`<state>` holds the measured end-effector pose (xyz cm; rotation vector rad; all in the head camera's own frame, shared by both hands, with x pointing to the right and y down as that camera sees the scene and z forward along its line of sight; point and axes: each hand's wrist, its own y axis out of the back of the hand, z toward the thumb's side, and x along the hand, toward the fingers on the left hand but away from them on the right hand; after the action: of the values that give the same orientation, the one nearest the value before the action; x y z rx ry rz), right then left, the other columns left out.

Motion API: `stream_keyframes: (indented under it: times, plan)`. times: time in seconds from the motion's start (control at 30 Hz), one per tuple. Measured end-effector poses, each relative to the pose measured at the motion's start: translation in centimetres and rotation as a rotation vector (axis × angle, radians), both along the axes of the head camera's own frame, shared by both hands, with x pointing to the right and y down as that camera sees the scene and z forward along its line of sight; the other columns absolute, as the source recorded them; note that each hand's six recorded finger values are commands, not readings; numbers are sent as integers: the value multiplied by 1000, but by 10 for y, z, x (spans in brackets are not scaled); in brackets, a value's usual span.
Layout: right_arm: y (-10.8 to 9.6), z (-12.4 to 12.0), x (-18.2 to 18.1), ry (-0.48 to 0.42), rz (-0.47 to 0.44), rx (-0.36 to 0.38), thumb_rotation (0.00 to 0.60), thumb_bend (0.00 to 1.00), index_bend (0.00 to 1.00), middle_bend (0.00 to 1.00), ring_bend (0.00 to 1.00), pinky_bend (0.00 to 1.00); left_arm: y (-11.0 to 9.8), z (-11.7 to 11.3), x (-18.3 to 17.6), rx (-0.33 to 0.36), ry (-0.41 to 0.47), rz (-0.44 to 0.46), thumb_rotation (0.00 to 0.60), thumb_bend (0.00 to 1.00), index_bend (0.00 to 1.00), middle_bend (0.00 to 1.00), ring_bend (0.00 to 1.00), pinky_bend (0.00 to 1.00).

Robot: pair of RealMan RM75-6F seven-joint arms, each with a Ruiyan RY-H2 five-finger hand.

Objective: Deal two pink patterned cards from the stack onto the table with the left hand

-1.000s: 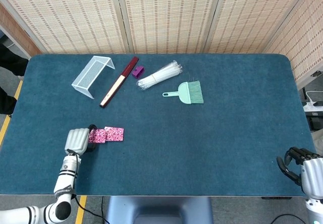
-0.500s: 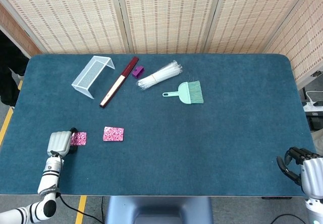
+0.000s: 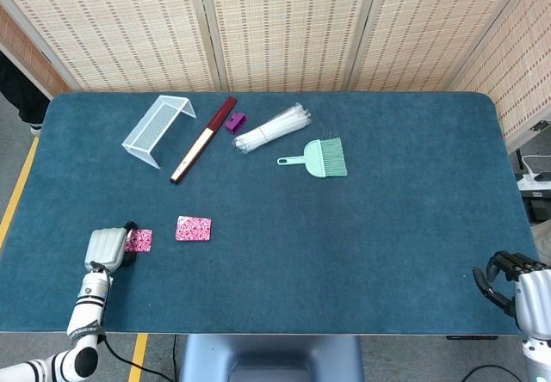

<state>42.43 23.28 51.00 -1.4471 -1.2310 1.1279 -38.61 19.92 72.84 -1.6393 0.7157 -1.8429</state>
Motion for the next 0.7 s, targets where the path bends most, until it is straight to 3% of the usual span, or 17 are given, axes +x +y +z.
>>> stream_keyframes:
  times: [0.23, 0.5, 0.7]
  plan:
    - [1, -1, 0, -4, -2, 2, 600, 226, 755, 699, 731, 914, -9, -15, 13, 16, 2, 25, 600, 348, 237, 1000, 1000, 1000]
    - [1, -2, 1, -8, -3, 5, 600, 226, 755, 699, 731, 914, -13, -6, 9, -14, -41, 7, 600, 344, 213, 1000, 1000, 1000]
    - [0, 0, 0, -1, -3, 0, 600, 226, 755, 699, 731, 914, -15, -13, 21, 10, 13, 4, 600, 342, 205, 1000, 1000, 1000]
